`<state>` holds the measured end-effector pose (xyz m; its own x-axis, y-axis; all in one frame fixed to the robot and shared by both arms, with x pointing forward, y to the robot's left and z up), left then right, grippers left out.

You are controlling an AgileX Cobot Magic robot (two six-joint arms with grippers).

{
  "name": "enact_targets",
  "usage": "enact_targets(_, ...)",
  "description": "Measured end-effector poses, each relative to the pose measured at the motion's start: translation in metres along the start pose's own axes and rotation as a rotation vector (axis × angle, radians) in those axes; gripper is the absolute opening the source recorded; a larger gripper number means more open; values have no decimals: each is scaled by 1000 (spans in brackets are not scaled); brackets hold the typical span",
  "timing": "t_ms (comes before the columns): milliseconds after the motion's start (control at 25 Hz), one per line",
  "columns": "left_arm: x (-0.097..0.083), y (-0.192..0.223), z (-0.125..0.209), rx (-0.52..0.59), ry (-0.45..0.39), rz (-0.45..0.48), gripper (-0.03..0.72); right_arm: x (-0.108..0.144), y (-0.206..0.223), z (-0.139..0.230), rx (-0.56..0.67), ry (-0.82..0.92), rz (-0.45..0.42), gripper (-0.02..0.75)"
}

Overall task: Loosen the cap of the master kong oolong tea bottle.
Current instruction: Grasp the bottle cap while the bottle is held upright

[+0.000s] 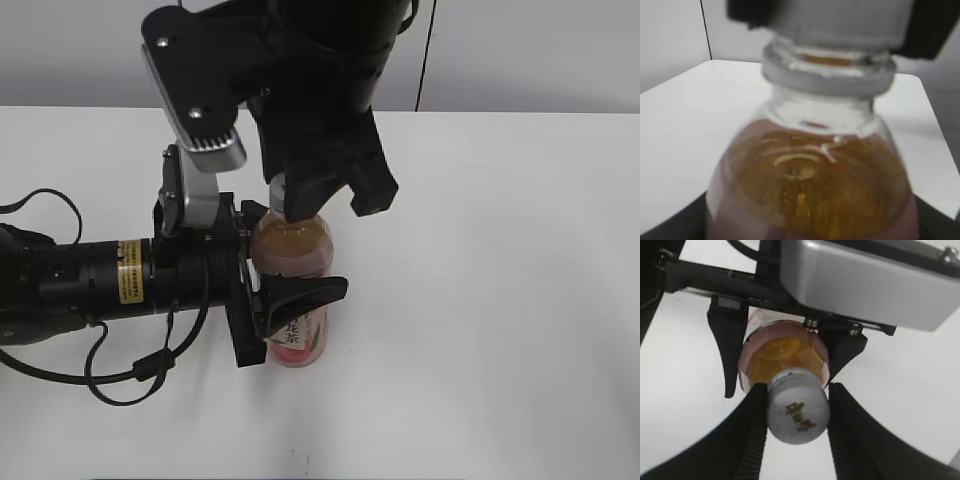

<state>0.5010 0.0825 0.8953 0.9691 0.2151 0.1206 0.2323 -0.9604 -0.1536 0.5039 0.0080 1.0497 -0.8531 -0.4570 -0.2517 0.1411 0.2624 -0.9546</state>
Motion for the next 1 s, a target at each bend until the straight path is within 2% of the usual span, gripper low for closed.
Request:
enact_targets(480,0,0,0,0,0,0,440,0,0,-1,-7,-568,1,278)
enact_targets(720,0,0,0,0,0,-1,440,0,0,-1,-8,-791,3,278)
enact_targets(1000,0,0,0,0,-1,-2,440,0,-1,-1,-7,-971,8,278)
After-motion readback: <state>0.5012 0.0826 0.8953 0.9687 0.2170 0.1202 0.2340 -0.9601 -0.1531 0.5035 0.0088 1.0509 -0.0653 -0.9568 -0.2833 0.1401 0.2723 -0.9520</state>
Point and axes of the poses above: a point on each arm's last joint axis where the gripper is mounted, y pointing out along that axis toward the gripper, x along the wrist's bending axis when the last joint is at zero, z = x × y, the point moved 3 cm from there along y, pointing out along that axis toward the gripper, and after that the axes turned 6 degrees about y, right-handed, at the moved point
